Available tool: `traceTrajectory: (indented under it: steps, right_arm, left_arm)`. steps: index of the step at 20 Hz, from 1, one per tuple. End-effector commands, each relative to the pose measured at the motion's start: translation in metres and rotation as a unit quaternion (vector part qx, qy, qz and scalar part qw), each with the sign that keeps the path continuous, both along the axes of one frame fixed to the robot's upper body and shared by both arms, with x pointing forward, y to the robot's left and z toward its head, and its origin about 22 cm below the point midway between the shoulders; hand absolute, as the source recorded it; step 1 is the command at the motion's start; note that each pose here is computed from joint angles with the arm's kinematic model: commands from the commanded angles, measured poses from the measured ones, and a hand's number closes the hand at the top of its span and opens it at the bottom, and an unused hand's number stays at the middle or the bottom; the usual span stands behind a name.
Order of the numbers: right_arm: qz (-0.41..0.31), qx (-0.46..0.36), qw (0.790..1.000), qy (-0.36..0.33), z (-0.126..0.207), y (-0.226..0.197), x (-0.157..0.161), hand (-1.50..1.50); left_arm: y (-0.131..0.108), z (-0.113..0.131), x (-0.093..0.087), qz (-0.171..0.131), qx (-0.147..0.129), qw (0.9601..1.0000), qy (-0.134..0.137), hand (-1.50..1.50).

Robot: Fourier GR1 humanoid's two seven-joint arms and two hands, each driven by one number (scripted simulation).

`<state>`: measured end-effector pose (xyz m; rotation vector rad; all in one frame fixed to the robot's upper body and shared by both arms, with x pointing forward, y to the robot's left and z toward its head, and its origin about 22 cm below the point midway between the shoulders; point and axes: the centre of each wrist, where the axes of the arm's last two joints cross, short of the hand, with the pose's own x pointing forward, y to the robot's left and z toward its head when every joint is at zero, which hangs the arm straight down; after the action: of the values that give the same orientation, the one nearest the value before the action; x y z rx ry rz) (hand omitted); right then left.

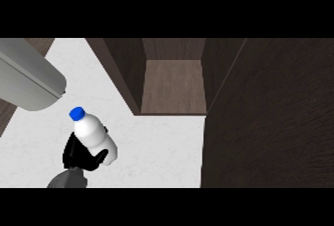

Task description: Pick up the bottled water, place it into the cabinet and close the cabinet

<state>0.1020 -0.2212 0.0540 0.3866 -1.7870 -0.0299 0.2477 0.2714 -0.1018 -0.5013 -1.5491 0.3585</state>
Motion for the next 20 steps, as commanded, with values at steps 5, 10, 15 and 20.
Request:
traceTrajectory:
  steps: [5,10,15,20]
  right_arm:
    - [0.011,0.005,1.0,-0.003,-0.007,0.008,0.012,-1.5]
    - [0.005,0.008,1.0,-0.006,-0.008,0.005,0.011,-1.5]
    - [0.011,0.012,1.0,0.0,-0.002,0.009,0.016,-1.5]
    - [0.013,0.015,1.0,0.009,-0.004,-0.004,-0.001,-1.5]
  left_arm:
    - [-0.058,0.056,0.008,-0.019,0.012,0.9988,-0.044,1.5]
    - [-0.092,0.095,0.036,-0.014,0.04,0.9977,-0.053,1.5]
    - [-0.119,0.109,0.05,-0.008,0.073,0.9957,-0.056,1.5]
    - [-0.144,0.148,0.085,-0.004,0.099,0.9937,-0.053,1.5]
